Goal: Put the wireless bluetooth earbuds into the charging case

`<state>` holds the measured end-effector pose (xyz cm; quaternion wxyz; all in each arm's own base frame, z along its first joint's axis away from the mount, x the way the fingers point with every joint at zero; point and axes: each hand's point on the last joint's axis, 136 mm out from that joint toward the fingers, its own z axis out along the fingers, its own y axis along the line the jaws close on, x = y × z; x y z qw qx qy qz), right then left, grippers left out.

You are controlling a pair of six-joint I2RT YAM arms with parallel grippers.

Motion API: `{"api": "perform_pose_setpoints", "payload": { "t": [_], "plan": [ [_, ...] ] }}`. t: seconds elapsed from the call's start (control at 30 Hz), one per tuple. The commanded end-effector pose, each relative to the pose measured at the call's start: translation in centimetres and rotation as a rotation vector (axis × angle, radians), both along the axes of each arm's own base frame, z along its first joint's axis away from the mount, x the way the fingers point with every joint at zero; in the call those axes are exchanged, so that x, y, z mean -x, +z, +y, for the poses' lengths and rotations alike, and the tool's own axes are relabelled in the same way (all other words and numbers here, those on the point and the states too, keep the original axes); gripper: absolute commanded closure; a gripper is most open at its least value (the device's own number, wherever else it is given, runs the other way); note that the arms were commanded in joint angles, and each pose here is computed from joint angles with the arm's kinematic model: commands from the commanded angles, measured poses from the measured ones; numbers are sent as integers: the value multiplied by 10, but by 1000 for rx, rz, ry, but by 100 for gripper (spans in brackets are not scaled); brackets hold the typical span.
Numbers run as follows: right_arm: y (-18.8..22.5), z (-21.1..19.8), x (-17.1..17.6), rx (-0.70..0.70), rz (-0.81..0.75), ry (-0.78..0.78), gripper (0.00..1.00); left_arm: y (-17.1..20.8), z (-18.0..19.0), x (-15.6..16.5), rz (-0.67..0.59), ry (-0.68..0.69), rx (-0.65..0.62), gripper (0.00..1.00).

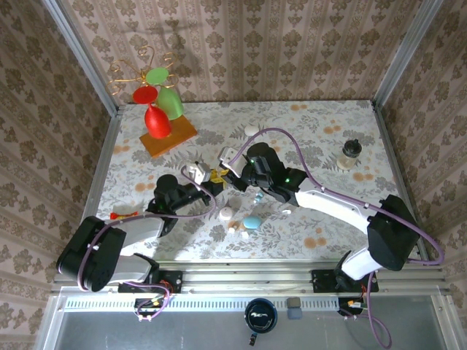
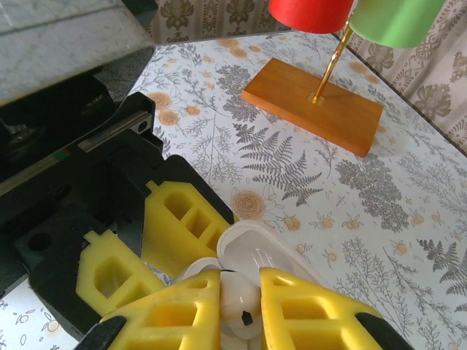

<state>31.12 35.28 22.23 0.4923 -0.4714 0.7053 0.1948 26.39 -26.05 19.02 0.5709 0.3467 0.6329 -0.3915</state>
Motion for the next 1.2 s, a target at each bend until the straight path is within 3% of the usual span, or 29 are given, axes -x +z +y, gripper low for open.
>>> {"api": "perform_pose_setpoints", "payload": {
  "t": [0.0, 0.17, 0.27, 0.5, 0.67, 0.77, 0.9, 1.17],
  "plan": [
    [-9, 8, 17, 15, 40, 97, 81, 26, -4, -4, -53, -4, 56, 100],
    [-7, 8, 12, 14, 39, 80, 75, 27, -5, -2, -65, -20, 52, 100],
    [12, -2, 6, -58, 31, 41, 57, 24, -3, -3, -69, -14, 38, 100],
    [39, -32, -6, -227, 79, -10, 39, 18, -2, -3, -131, -9, -15, 100],
    [44, -59, -38, -316, 122, -191, 16, -3, 1, -5, -278, 8, -131, 100],
    [35, -64, -52, -301, 166, -267, 9, -5, 3, -12, -384, 45, -161, 100],
    [28, -57, -58, -304, 228, -276, 4, 3, 3, -18, -489, 80, -165, 100],
    [10, -33, -74, -328, 394, -281, 3, -1, 1, -14, -560, 72, -218, 100]
  ]
}}
